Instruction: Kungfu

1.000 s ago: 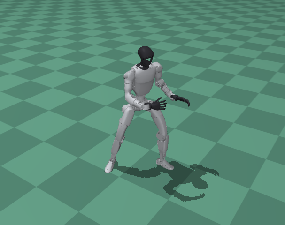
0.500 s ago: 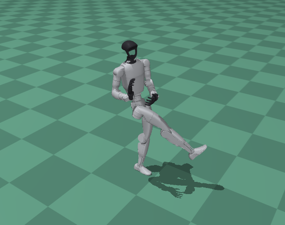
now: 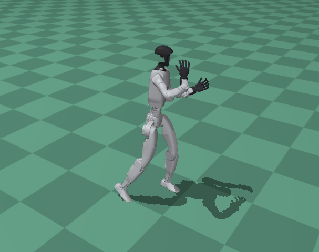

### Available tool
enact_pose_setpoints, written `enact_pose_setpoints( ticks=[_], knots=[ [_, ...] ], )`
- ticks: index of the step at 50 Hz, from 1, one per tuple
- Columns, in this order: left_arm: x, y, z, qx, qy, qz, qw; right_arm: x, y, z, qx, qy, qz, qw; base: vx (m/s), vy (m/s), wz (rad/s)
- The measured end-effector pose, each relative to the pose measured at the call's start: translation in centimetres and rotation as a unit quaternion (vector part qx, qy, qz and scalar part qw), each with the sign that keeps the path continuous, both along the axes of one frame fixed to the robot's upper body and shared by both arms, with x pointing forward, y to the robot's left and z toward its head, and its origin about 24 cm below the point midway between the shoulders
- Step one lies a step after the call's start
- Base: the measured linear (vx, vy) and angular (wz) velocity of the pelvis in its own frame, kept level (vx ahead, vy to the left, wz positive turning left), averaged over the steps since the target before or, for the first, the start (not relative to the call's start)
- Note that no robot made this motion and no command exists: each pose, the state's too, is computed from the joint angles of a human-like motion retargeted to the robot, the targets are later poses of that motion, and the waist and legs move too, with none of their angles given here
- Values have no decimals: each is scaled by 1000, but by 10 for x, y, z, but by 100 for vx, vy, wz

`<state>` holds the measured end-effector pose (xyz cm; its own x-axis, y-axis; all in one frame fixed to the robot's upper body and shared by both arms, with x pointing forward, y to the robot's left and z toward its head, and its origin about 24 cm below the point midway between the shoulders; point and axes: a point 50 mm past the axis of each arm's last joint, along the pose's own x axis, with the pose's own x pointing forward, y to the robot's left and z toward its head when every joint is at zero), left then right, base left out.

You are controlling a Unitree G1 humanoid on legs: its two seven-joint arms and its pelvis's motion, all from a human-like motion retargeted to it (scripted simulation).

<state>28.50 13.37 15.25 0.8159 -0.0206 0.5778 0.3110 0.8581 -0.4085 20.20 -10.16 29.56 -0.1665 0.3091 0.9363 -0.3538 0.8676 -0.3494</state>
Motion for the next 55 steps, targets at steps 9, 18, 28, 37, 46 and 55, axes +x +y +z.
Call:
enact_pose_setpoints(
  ticks=[9,18,28,37,46,55],
  knots=[
    [-84,-8,149,-250,-317,194,894,-98,20,106,-169,-270,157,935,-23,-60,-2],
    [-90,6,147,-254,-331,232,879,-91,25,112,-142,-288,174,931,-26,-4,-28],
    [-78,13,139,-239,-274,269,892,-69,22,110,-88,-237,168,953,-32,3,-78],
    [-52,65,103,-109,-200,399,888,-22,16,97,-4,-81,125,989,-56,-9,-170],
    [-22,122,47,191,-118,429,875,56,-68,13,-98,148,-180,968,-51,-35,-101],
    [23,-44,29,550,-220,59,804,50,-290,-102,-374,239,-752,488,-49,-52,-63]
  ],
)
